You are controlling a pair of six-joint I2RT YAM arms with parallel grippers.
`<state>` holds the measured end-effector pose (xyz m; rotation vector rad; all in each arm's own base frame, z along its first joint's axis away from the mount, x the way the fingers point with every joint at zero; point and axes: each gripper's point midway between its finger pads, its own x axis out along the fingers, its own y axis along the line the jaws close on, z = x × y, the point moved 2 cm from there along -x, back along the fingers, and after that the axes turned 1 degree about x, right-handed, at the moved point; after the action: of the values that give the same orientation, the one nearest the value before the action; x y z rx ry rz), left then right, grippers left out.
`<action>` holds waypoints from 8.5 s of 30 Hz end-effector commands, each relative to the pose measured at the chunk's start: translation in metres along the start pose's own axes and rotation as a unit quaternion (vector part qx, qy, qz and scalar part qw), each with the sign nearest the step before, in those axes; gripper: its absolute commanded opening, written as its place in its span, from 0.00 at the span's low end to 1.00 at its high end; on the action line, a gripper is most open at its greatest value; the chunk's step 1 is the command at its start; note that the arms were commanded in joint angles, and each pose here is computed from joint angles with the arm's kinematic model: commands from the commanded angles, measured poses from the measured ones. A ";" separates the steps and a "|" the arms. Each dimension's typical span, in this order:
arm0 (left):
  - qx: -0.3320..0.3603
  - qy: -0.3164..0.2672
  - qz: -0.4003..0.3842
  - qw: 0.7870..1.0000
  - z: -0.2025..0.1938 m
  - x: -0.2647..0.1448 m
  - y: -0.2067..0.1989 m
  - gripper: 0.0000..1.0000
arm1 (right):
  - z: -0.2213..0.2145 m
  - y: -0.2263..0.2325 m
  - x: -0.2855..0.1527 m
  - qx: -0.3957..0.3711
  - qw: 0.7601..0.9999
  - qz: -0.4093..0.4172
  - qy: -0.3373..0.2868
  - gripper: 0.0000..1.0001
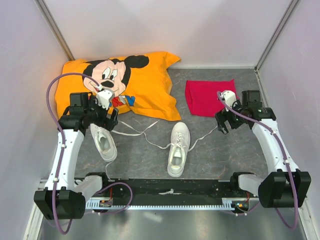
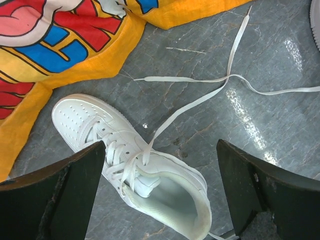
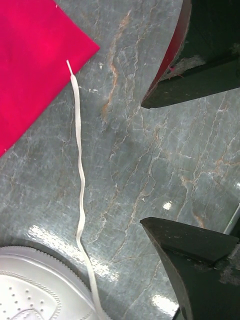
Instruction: Tie the shoes
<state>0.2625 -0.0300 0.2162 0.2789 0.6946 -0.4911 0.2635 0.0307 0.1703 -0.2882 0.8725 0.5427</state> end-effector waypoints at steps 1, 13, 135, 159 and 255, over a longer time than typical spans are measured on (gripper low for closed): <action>0.074 -0.028 -0.018 0.997 0.022 0.004 0.003 0.99 | 0.010 0.002 -0.001 -0.035 0.999 0.027 -0.007 0.98; 0.303 -0.064 -0.167 0.936 0.035 0.038 -0.040 0.99 | -0.018 0.003 0.017 -0.039 0.997 0.050 0.052 0.98; 0.419 -0.161 -0.267 0.853 0.027 -0.029 -0.129 0.01 | -0.023 0.006 0.133 -0.295 0.936 0.125 0.144 0.74; 0.364 -0.192 -0.246 0.878 0.045 -0.032 -0.130 0.01 | 0.047 0.044 0.047 -0.227 0.970 0.081 -0.045 0.00; 0.085 -0.015 -0.311 0.946 0.117 0.200 -0.184 0.01 | 0.094 0.209 0.002 -0.157 0.929 0.313 -0.117 0.51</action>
<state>0.3639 -0.2942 0.1457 0.2649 0.6759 -1.1519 0.2052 0.2109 0.1971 -0.1473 0.7695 1.1866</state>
